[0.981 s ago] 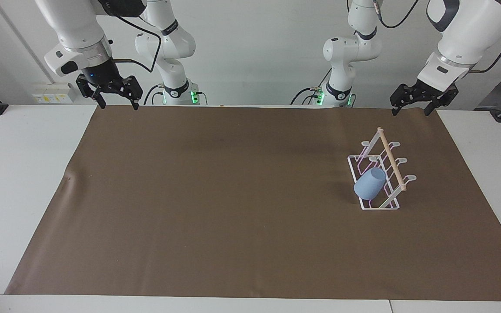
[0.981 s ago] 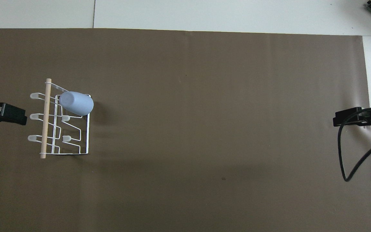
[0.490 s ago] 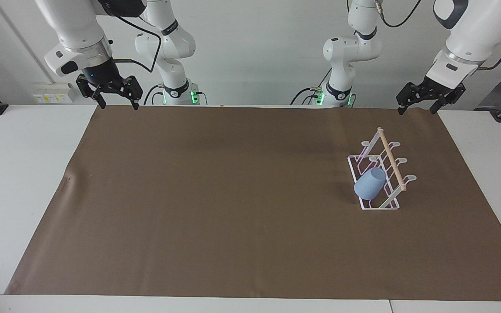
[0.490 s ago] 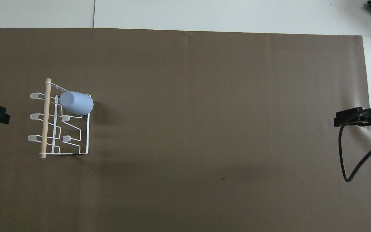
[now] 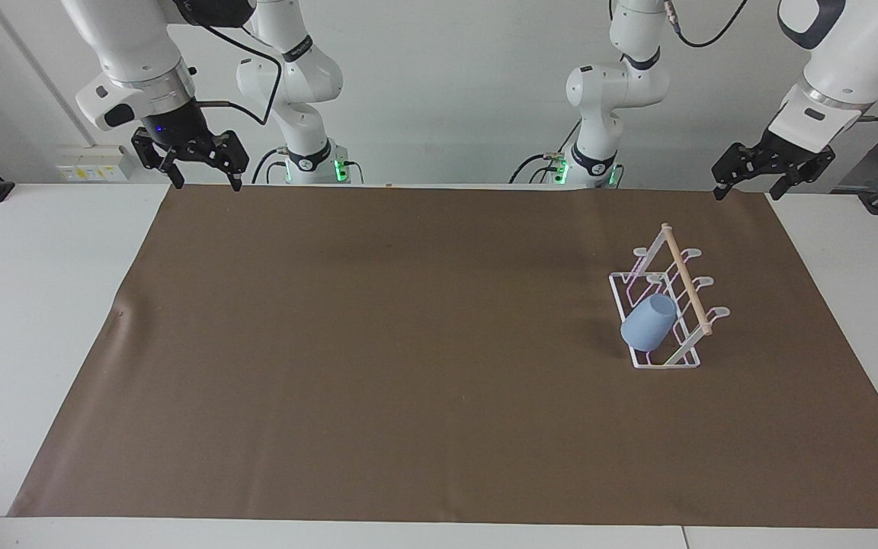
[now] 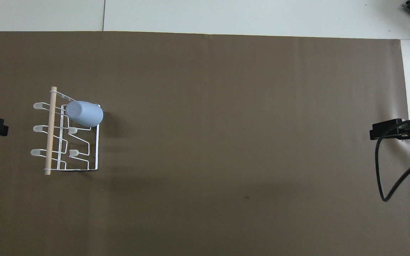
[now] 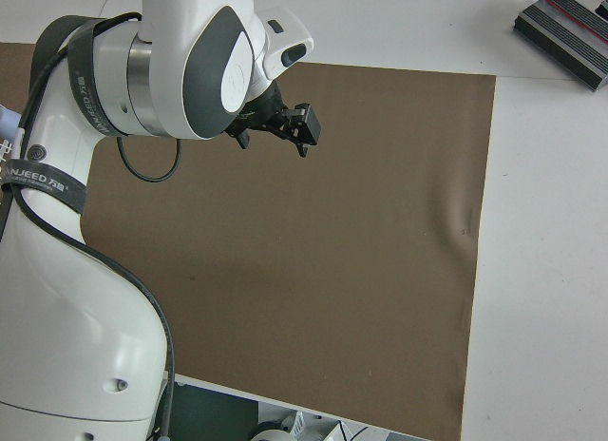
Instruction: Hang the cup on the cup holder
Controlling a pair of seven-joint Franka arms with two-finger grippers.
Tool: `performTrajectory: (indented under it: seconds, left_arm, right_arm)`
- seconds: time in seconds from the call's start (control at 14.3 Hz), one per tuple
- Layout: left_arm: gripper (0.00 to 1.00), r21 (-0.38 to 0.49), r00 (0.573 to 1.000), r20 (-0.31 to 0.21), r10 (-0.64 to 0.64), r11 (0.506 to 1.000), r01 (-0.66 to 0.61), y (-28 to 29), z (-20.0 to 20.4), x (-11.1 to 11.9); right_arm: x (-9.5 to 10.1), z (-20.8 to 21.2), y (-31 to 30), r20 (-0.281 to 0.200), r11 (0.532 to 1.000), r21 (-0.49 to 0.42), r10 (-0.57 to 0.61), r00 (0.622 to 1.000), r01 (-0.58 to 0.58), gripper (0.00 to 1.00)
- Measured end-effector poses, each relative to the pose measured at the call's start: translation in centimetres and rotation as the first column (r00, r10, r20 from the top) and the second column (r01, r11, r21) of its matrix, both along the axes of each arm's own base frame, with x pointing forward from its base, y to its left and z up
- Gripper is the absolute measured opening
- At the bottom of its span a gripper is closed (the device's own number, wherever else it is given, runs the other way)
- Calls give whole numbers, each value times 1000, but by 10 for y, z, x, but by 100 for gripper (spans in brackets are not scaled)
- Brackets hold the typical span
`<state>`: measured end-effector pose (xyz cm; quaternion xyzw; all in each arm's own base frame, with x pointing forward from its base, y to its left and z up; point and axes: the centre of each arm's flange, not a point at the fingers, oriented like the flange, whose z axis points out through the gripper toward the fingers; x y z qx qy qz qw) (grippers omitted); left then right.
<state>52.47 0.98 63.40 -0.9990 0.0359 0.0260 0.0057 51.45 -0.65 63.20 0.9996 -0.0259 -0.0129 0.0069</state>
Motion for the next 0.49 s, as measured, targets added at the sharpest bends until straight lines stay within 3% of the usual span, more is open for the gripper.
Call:
performTrajectory:
  seconds: [0.49]
  left_arm:
    - [100, 0, 1000, 6, -10, 1000, 10, -2, 2, -1]
  right_arm:
    - [0, 0, 0, 0, 1000, 0, 0, 1000, 0, 100]
